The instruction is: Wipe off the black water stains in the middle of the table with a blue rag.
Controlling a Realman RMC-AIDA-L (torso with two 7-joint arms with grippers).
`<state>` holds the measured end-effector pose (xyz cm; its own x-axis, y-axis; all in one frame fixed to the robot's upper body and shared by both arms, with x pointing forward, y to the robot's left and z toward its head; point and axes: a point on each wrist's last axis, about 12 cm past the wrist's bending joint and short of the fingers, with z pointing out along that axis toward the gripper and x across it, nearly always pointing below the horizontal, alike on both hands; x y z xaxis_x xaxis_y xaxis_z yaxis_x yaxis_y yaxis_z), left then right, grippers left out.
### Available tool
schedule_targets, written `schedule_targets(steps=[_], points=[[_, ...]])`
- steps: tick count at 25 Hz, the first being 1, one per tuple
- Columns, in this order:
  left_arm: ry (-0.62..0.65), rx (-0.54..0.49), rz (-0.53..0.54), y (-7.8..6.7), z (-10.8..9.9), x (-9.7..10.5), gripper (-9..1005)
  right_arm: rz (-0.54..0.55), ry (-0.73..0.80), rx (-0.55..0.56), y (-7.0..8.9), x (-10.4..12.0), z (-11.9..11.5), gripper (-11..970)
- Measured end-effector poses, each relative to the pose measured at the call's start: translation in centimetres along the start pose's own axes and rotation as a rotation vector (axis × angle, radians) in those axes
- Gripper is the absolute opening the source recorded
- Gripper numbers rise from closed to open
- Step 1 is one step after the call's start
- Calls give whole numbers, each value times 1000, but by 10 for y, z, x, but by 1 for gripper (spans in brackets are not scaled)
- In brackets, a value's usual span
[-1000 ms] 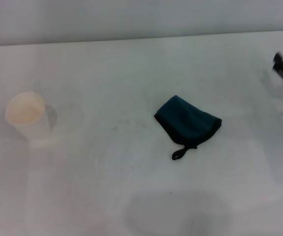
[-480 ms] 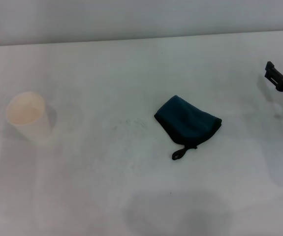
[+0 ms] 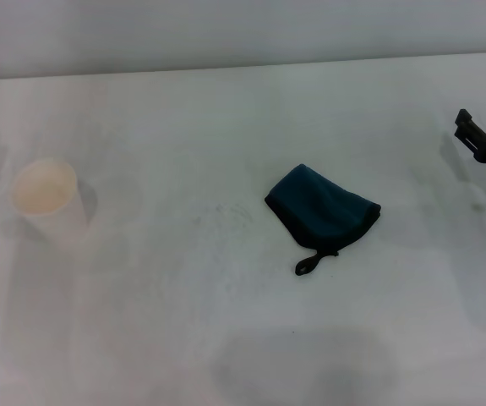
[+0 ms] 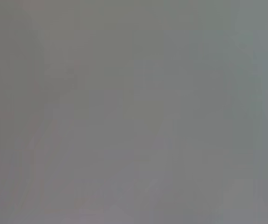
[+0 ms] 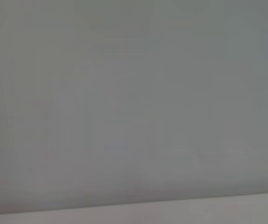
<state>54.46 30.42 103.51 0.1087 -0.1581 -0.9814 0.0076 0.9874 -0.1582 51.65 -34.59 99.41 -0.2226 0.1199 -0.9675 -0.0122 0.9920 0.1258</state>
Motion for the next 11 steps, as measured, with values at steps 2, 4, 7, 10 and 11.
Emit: schedule_targets(steps=[2,4,7,10,11], points=[[1,1,9,0,0,0,886,6,1,-3,1,1,-1,855],[0,7,12,-1,0,0,887,16,3,-5,3,3,-2,855],[-2,9,11,-1,0,0,887,25,12,-6,4,5,-3,855],[-4,-1,0,0,0,-1,887,27,12,-10,5,5,-3,855],[-2,4,3,-1,1,-1,887,32,19,-10,6,7,-3,855]])
